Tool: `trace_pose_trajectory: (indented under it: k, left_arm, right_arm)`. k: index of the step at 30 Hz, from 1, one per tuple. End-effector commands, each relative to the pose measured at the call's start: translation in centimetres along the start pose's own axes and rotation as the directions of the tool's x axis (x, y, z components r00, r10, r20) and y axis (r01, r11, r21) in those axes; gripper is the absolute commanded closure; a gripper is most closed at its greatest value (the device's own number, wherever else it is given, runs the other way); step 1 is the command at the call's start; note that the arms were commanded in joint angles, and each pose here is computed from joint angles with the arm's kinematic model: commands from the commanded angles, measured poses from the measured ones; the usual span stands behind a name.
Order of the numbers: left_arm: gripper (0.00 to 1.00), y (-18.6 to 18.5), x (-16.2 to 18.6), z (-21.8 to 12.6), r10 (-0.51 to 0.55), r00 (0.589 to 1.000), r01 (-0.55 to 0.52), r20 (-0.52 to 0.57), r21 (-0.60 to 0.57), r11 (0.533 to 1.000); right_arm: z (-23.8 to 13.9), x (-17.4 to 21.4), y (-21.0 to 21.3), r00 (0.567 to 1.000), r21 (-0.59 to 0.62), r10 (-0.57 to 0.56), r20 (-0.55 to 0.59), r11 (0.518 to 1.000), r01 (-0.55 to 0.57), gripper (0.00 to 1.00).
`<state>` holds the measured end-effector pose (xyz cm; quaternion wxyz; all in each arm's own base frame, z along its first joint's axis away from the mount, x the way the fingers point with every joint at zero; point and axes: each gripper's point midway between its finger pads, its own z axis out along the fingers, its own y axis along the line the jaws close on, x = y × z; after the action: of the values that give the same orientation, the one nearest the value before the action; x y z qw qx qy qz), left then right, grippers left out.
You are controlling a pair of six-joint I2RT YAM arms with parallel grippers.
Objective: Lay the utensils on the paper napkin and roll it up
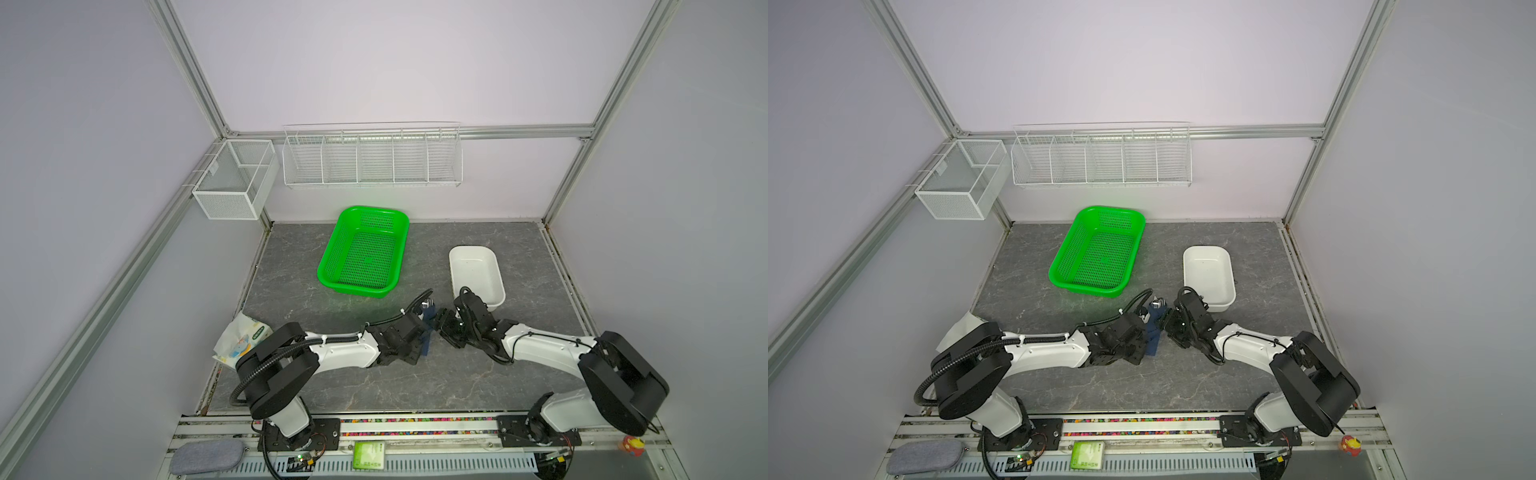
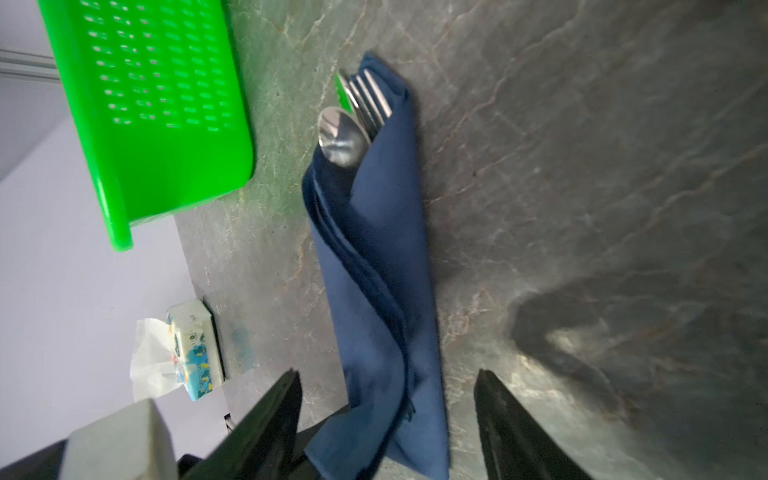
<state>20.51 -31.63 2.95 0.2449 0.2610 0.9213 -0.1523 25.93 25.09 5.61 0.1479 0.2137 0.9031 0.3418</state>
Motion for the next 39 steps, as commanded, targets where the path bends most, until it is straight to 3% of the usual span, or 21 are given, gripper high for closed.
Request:
trace_pose_trajectory:
  k: [1,5,10,22,27,33,39]
  left_arm:
    - [1.00,-0.2,-0.7,0.2,0.022,1.000,-0.022,0.012,-0.015,1.000]
    - [1.00,-0.2,-0.7,0.1,0.023,1.000,-0.023,0.012,-0.015,1.000]
    - [1.00,-0.3,-0.6,0.2,0.025,1.000,-0.024,0.010,-0.017,1.000]
    - [1.00,-0.1,-0.4,0.1,0.033,0.999,-0.033,0.003,-0.028,0.999]
    - [0.90,-0.5,0.0,-0.3,0.040,0.999,-0.040,-0.002,0.001,0.999]
    - [0.63,-2.0,-0.1,-2.2,0.036,0.999,-0.039,0.028,0.114,0.993]
    - [0.56,-2.6,-1.4,-6.3,-0.067,0.988,0.035,0.141,0.220,0.975]
  right_arm:
    - [-0.6,-0.4,-1.0,0.998,0.052,0.055,0.033,0.997,-0.057,0.29]
    - [-0.8,-0.3,0.2,0.998,0.000,0.053,0.023,0.999,-0.053,0.28]
    - [0.4,0.5,1.0,0.997,-0.035,0.072,-0.021,0.997,-0.072,0.38]
    - [0.5,-0.3,-0.8,0.998,0.009,0.058,0.009,0.998,-0.058,0.93]
    - [0.5,-0.5,-2.1,1.000,0.054,0.010,0.017,0.998,-0.011,0.94]
    - [0.7,-0.6,-3.2,1.000,0.104,-0.024,0.017,0.994,0.022,0.94]
    - [0.9,-0.6,-3.4,0.999,0.109,-0.043,0.009,0.993,0.042,0.94]
